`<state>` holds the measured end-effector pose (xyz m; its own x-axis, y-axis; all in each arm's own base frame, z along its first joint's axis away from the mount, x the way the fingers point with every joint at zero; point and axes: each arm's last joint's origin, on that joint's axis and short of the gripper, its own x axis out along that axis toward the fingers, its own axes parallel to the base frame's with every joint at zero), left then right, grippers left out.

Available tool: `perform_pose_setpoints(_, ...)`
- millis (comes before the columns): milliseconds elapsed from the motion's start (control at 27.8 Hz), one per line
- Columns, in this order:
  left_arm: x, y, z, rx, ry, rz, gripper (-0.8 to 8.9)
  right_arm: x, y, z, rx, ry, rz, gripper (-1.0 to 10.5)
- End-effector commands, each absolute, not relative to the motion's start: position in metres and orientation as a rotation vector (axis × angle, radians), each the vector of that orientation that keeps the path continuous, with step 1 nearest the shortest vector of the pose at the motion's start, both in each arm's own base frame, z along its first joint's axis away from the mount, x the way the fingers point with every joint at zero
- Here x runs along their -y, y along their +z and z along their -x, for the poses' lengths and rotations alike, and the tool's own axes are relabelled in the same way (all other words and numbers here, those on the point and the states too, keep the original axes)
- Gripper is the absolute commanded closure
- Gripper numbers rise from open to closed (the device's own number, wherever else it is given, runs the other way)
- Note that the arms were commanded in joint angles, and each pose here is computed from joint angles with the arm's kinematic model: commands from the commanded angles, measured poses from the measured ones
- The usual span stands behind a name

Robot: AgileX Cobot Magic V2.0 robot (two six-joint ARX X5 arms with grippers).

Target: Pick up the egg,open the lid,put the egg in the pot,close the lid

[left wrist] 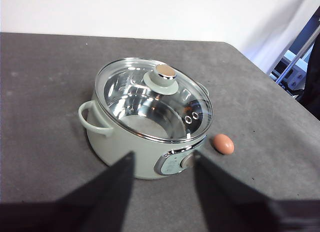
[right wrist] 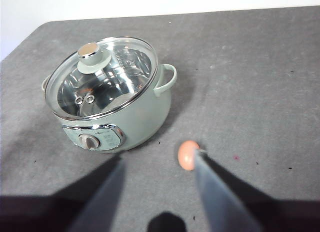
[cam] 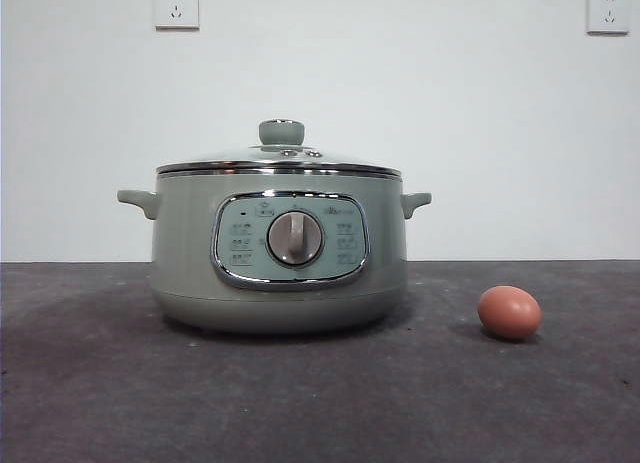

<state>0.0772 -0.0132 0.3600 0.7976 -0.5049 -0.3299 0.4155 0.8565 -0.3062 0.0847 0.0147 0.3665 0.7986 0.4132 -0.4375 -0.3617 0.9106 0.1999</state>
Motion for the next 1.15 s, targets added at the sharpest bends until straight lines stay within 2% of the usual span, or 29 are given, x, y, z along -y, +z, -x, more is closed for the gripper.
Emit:
perform_pose_setpoints(36, 0.013, 0.36, -0.079, -0.422, -0.507, 0.213, 2.47, -0.015, 0.367, -0.086, -0.488, 0.424, -0.098, 3.7)
perform_pose_setpoints(431, 0.013, 0.356, -0.092, -0.472, -0.503, 0.225, 2.47, -0.015, 0.365, -0.094, -0.52, 0.422, -0.103, 3.8)
perform_pose_setpoints(755, 0.016, 0.358, -0.123, -0.487, -0.54, 0.197, 2.47, -0.016, 0.362, -0.104, -0.554, 0.422, -0.104, 3.8)
perform_pose_setpoints(898, 0.023, 0.365, -0.145, -0.497, -0.581, 0.181, 2.47, -0.016, 0.362, -0.106, -0.559, 0.425, -0.095, 3.8)
perform_pose_setpoints(1006, 0.033, 0.378, -0.174, -0.51, -0.623, 0.094, 2.47, -0.016, 0.361, -0.109, -0.571, 0.425, -0.094, 3.8)
perform_pose_setpoints(1150, 0.06, 0.392, -0.218, -0.539, -0.658, -0.004, 2.47, -0.016, 0.358, -0.115, -0.6, 0.425, -0.096, 3.8)
